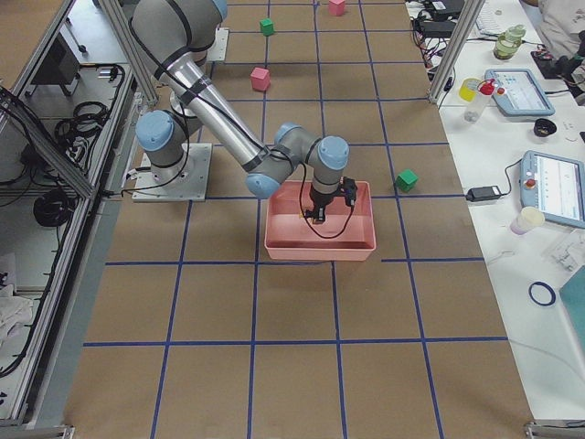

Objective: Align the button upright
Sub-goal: 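Lift the switch out of the bin and carry it to the table center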

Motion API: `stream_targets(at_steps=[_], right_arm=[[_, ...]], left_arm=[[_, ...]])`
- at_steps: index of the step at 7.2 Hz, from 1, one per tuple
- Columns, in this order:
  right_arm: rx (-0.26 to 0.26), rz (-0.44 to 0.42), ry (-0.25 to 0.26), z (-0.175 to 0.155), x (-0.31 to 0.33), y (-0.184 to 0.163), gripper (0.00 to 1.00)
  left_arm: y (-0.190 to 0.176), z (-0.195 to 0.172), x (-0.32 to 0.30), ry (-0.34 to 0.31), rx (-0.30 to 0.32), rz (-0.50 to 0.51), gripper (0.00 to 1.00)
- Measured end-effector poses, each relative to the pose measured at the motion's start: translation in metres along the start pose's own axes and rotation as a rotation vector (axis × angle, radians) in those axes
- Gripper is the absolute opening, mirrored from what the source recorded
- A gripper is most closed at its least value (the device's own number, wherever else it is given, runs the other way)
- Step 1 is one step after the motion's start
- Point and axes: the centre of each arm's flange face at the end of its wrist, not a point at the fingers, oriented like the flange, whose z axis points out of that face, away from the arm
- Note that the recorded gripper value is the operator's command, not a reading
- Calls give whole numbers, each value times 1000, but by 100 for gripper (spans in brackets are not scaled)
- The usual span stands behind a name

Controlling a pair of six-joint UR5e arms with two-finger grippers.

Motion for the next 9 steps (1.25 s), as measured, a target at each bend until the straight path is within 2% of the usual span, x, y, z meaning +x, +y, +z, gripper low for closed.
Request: stream_targets(at_steps=[2,4,5,6,8,9], right_arm=[[-16,-40,-8,-78,-45,-18,0],[22,-69,18,-134,-163,-41,0],[40,-59,20,-144,-236,-41,0],[61,-45,-4,-145,-316,-32,0],[89,-9,-105,-121,-457,-8,0],[114,-34,-139,-101,-510,0,0]], left_arm=[[0,0,0,0,3,0,100],[0,-1,0,0,5,1,100],[0,-1,0,0,5,1,100],[0,-1,0,0,5,1,100],[0,0,0,0,2,0,100],[0,0,0,0,2,0,100]])
